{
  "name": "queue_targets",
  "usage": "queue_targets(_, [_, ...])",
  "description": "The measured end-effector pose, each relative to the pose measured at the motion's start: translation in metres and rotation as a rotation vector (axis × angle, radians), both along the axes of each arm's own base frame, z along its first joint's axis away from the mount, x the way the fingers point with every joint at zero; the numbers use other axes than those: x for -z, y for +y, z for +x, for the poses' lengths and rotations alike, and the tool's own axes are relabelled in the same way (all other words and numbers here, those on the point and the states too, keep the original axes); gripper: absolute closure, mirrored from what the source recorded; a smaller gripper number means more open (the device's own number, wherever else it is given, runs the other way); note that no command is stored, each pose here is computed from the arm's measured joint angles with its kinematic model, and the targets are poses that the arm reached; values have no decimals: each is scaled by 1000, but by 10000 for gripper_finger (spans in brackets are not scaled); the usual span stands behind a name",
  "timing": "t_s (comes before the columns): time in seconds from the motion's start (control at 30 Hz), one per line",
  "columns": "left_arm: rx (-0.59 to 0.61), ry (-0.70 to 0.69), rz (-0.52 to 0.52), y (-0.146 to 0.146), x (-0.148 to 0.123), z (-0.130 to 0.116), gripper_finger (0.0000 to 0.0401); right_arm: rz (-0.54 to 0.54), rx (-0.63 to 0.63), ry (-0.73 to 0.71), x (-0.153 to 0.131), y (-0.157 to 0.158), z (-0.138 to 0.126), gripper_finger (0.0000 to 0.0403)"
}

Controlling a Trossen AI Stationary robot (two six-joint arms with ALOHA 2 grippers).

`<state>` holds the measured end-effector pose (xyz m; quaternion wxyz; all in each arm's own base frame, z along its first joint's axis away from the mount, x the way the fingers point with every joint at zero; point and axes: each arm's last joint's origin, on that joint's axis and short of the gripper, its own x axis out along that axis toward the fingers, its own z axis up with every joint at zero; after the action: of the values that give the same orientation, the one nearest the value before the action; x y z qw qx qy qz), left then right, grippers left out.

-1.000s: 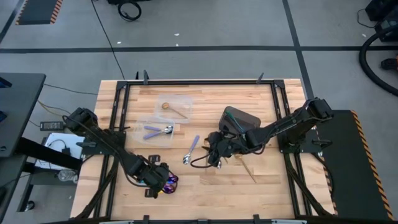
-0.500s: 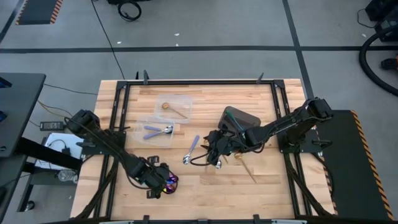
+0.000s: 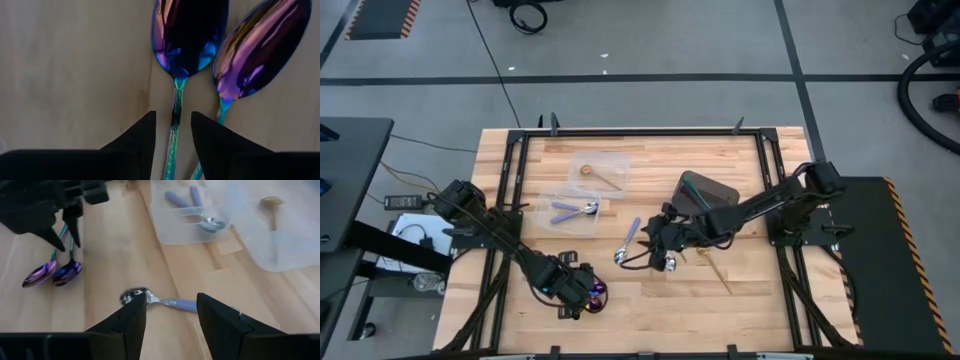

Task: Sort silverware by color (type)
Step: Put the purple spoon into the black bin

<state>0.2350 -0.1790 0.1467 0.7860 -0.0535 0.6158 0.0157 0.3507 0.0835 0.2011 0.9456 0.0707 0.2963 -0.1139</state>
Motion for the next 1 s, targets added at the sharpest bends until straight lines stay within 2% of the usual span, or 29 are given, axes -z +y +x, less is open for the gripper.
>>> queue_targets(0.2, [6,10,-7,1,0,1,283,5,-1,-4,0,-4,2,219])
queue_targets(0.7, [43,65,31,2,14,1,355,-11,-12,-12,-2,-1,1,219])
queue_targets(0.8, [72,68,38,3,14,1,383,-14,-14,-13,-2,-1,1,219])
queue_targets(1.0, [94,47,68,3,6,1,384,-24,-14,-26,-15,-1,-6,221])
